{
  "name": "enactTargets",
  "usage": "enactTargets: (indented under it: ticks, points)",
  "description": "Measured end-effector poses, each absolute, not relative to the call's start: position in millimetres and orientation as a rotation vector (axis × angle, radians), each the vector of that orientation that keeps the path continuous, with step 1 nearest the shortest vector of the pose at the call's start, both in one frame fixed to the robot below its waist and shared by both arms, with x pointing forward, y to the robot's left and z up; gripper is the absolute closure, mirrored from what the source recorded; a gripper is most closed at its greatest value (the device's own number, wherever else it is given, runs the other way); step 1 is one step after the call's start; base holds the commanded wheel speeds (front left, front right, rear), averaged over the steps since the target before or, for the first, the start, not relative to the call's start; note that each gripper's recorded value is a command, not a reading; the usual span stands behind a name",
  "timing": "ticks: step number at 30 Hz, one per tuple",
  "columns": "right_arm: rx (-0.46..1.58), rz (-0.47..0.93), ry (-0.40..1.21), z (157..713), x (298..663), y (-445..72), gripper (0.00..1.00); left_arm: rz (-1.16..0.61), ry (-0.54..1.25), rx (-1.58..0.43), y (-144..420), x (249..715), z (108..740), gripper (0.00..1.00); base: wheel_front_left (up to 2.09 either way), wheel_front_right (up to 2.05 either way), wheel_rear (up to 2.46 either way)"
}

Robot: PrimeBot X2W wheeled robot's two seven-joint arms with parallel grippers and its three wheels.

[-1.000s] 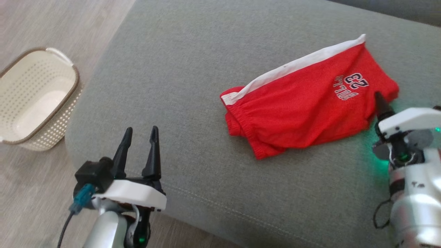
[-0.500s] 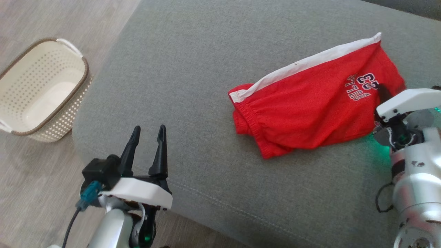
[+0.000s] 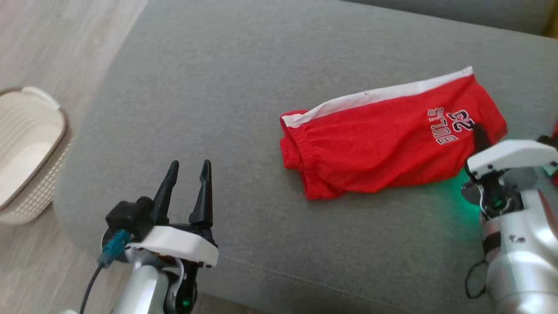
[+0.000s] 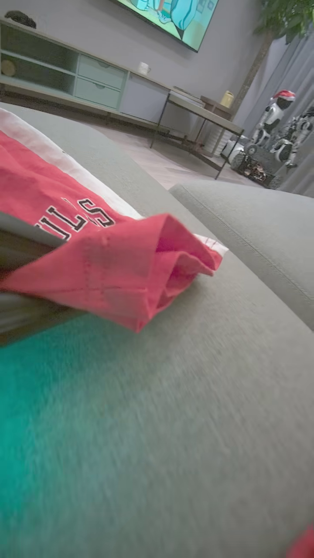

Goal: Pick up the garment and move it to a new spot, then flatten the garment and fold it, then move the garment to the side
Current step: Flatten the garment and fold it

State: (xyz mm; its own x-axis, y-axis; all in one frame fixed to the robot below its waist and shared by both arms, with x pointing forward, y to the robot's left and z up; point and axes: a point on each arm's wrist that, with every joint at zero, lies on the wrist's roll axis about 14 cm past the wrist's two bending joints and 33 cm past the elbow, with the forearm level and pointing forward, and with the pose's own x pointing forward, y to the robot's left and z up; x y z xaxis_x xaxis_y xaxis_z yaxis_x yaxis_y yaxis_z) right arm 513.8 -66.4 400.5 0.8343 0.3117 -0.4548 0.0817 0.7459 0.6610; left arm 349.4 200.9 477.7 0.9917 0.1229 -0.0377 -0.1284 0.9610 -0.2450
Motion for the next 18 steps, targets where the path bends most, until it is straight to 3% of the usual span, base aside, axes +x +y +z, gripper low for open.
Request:
enactTargets:
  ticks: [12, 18]
  points:
    - [0.806, -0.102, 0.389, 410.8, 483.1, -156.1, 1.00, 0.035, -0.005, -0.253, 174.1, 358.0, 487.6, 0.00, 0.00, 0.00, 0.00]
    - [0.761, -0.088, 0.374, 408.5, 471.0, -154.4, 1.00, 0.001, 0.008, -0.251, 164.1, 358.2, 483.9, 0.00, 0.00, 0.00, 0.00]
